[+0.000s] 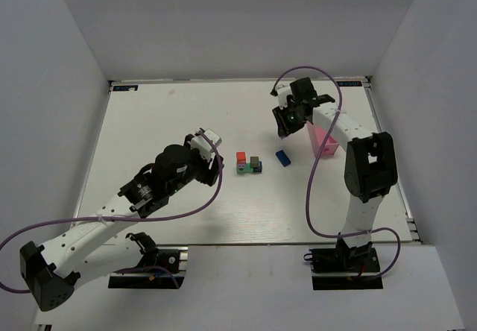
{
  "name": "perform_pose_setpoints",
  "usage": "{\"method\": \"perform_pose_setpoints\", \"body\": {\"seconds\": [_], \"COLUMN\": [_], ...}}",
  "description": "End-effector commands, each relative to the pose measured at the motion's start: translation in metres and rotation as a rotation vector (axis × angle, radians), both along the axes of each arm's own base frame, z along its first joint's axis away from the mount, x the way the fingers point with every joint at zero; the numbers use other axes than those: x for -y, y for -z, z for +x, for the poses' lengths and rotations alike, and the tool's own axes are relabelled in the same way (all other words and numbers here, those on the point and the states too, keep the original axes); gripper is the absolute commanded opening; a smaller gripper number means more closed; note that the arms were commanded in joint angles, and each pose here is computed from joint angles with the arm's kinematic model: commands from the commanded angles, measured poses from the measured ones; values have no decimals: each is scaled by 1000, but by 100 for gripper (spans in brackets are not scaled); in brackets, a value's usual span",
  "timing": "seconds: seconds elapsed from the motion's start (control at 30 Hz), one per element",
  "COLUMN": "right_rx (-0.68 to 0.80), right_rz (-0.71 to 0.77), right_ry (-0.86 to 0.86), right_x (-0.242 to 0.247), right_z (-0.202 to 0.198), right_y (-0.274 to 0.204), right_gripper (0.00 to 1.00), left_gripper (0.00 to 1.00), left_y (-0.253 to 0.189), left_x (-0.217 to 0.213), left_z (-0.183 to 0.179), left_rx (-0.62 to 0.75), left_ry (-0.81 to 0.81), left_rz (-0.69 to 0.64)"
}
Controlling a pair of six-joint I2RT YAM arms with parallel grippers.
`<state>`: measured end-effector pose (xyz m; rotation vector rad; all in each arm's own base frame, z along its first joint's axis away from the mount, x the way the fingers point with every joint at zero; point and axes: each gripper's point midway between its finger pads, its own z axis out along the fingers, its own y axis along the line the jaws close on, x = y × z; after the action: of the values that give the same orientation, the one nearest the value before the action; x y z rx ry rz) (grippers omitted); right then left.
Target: Build the wood block tower
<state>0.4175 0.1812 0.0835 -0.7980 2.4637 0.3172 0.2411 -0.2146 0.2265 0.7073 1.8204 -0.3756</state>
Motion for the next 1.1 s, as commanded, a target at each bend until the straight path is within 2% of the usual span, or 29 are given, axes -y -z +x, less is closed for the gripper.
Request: {"method": "perform_pose_setpoints", "body": {"seconds": [0.0,0.1,0.13,0.2,0.3,0.43,0.73,1.07], "right_rx": [110,87,122,67,61,31,-7,-18], "right_rz": [81,124,159,171,212,195,113,71], "right_ry": [-189,-313,-394,-446,-547,-684,-889,-1051], "right_x": [-23,-36,-47,-52,-67,-80,-89,-95], "right_z": [-3,-18,-19,-34,-44,-64,-79,-96], "right_y": [-59,-70,-86,-83,-94,-90,-70,-64], "right_gripper": [20,17,15,14,14,14,14,14], "left_gripper": [76,76,76,76,76,76,76,76], "left_y": [-14,-16,-16,-12,-12,-12,-12,-12], "left_x": [-3,-4,-4,-4,-4,-4,-5,-5], "left_z": [1,0,0,-1,-1,-1,-1,-1], "left_rx": [40,46,46,40,40,40,45,45], "left_ry": [-7,-8,-8,-7,-7,-7,-4,-4], "left_rz": [-29,-35,-35,-29,-29,-29,-22,-22]}}
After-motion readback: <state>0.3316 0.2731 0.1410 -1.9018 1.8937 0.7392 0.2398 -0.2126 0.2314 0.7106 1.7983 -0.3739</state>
